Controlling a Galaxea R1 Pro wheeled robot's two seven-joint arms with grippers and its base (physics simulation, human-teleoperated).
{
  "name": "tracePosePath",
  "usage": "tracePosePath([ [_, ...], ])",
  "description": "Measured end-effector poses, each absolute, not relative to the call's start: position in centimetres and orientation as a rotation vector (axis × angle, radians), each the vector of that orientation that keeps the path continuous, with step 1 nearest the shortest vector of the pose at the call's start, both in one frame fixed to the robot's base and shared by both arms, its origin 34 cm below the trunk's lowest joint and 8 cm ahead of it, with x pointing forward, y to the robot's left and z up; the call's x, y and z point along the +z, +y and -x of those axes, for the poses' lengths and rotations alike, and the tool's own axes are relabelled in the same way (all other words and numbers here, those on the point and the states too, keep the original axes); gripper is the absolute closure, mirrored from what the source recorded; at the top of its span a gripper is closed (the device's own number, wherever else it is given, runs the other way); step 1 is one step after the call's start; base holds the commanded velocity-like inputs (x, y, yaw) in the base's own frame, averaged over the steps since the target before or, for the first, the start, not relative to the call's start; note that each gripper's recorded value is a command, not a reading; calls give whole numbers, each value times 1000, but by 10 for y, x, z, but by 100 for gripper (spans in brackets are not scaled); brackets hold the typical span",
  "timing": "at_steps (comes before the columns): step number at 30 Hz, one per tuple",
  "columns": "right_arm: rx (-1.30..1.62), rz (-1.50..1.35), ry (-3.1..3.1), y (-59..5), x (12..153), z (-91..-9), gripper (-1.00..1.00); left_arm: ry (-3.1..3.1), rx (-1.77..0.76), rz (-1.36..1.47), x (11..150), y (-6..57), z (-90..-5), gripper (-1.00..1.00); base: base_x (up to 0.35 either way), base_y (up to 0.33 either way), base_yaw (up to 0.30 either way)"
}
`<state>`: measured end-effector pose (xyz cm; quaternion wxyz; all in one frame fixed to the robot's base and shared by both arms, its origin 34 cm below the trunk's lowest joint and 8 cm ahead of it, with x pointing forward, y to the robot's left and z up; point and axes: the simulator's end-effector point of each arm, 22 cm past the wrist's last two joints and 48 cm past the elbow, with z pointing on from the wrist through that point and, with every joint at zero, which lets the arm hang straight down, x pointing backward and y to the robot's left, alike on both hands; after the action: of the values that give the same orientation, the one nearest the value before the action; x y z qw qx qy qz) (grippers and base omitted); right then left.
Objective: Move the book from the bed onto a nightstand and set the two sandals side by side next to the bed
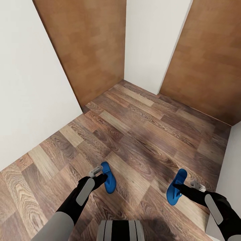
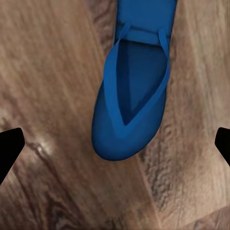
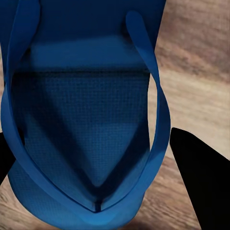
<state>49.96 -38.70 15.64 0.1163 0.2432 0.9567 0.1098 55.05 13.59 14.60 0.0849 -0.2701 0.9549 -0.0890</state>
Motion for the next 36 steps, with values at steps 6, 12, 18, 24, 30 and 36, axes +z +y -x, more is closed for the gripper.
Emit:
tracePosePath([
  [6, 320, -711, 2802, -387, 156, -500, 100, 2847, -263, 803, 146, 137, -551, -100, 7, 0, 0],
  [12, 320, -711, 2802, -387, 156, -500, 100, 2847, -260, 799, 146, 138, -551, -100, 90, 0, 0],
  [18, 320, -711, 2802, -387, 156, -500, 100, 2847, -258, 799, 146, 138, -551, -100, 119, 0, 0],
  [24, 320, -711, 2802, -387, 156, -499, 100, 2847, -258, 799, 146, 139, -551, -100, 100, 0, 0],
  [30, 319, -710, 2803, -387, 156, -499, 100, 2846, -271, 800, 146, 137, -551, -100, 66, 0, 0],
  [36, 319, -711, 2803, -386, 156, -499, 100, 2844, -295, 803, 147, 131, -552, -100, 13, 0, 0],
])
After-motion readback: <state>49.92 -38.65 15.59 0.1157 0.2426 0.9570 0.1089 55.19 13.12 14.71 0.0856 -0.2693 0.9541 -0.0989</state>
